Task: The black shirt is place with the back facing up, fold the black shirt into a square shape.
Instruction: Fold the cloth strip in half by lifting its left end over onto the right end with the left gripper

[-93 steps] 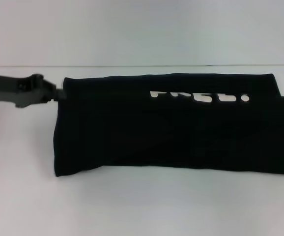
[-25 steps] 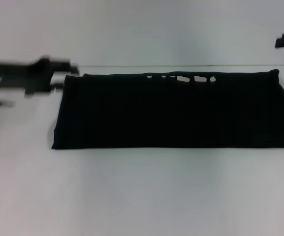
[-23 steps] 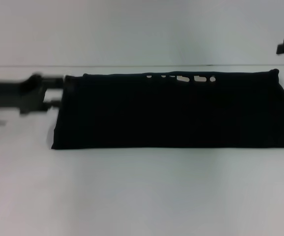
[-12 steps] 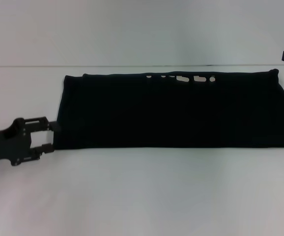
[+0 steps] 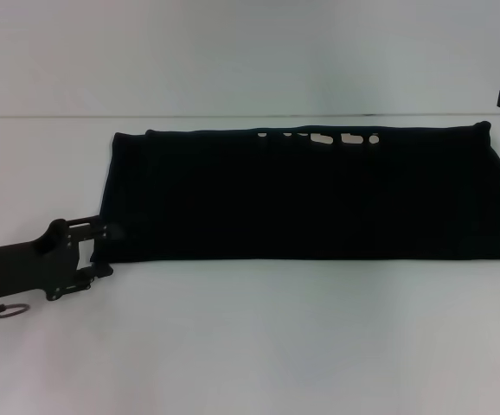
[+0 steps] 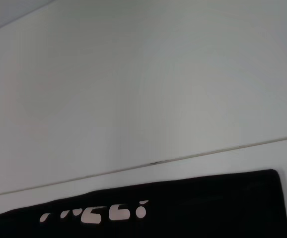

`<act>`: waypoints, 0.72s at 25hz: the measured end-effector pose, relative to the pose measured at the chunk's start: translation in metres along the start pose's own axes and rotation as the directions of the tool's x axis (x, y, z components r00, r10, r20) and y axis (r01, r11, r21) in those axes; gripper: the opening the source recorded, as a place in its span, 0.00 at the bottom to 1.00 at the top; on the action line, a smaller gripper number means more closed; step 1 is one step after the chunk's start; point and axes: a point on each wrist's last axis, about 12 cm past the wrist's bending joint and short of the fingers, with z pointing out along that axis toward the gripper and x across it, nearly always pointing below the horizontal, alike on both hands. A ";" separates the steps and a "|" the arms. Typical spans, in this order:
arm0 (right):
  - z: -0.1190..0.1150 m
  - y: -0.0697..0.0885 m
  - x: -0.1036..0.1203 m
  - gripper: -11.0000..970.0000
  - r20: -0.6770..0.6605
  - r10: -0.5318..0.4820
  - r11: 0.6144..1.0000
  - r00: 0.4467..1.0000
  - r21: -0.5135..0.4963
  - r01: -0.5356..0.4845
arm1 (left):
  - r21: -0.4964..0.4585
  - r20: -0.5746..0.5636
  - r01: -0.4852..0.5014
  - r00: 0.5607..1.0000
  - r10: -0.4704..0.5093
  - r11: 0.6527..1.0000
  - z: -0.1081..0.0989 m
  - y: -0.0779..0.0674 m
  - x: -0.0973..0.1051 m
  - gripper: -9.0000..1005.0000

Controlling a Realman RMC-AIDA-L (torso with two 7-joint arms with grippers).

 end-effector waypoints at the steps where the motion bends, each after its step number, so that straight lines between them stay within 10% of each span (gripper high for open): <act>1: 0.000 0.000 0.000 0.71 0.000 -0.001 1.000 1.000 0.001 0.001 | 0.001 0.004 0.003 1.000 -0.003 1.000 0.002 -0.001 0.000 0.67; 18: 0.001 -0.003 0.002 0.71 0.005 0.009 1.000 1.000 0.006 -0.009 | -0.043 0.080 0.036 0.996 -0.032 0.998 0.006 0.005 -0.006 0.67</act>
